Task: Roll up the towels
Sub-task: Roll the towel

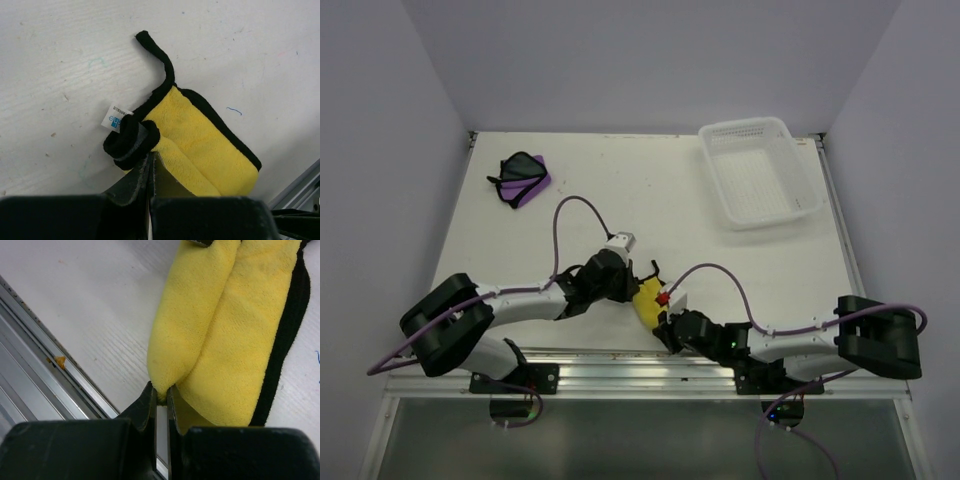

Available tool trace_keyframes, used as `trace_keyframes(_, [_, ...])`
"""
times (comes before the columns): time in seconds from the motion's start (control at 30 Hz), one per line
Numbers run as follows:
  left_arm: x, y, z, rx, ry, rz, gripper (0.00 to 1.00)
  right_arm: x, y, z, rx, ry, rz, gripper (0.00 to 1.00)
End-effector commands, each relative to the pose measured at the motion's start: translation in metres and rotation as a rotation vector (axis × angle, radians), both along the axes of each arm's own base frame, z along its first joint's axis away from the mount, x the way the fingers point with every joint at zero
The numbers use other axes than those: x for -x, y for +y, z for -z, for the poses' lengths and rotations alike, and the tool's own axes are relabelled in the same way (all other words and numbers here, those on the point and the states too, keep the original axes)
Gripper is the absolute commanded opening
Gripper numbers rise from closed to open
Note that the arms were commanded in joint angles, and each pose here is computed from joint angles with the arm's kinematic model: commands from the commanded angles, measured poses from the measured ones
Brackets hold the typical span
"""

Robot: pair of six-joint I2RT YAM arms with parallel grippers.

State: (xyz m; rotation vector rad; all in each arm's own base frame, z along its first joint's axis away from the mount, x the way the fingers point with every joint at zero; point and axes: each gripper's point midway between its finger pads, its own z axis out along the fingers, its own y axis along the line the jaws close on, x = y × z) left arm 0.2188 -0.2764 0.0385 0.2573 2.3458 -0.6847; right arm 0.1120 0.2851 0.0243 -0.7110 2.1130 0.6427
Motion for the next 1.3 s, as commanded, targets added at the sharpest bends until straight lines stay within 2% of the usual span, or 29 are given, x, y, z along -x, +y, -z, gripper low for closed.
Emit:
trace_keyframes(0.0, [-0.019, -0.007, -0.012, -0.004, -0.046, -0.003, 0.00, 0.006, -0.006, 0.007, -0.041, 0.081, 0.037, 0.00])
trace_keyframes(0.27, [-0.022, -0.009, -0.009, -0.026, -0.033, 0.006, 0.00, 0.003, -0.020, 0.012, -0.211, 0.229, 0.152, 0.00])
trace_keyframes(0.57, [-0.023, -0.006, -0.010, -0.038, -0.027, 0.003, 0.00, -0.011, -0.028, 0.010, -0.315, 0.346, 0.221, 0.00])
trace_keyframes(1.1, [-0.031, 0.013, -0.016, -0.085, -0.047, -0.027, 0.00, -0.014, -0.010, -0.018, -0.501, 0.584, 0.197, 0.00])
trace_keyframes(1.27, [-0.032, 0.017, -0.016, -0.093, -0.047, -0.032, 0.00, -0.014, -0.010, -0.016, -0.510, 0.652, 0.221, 0.00])
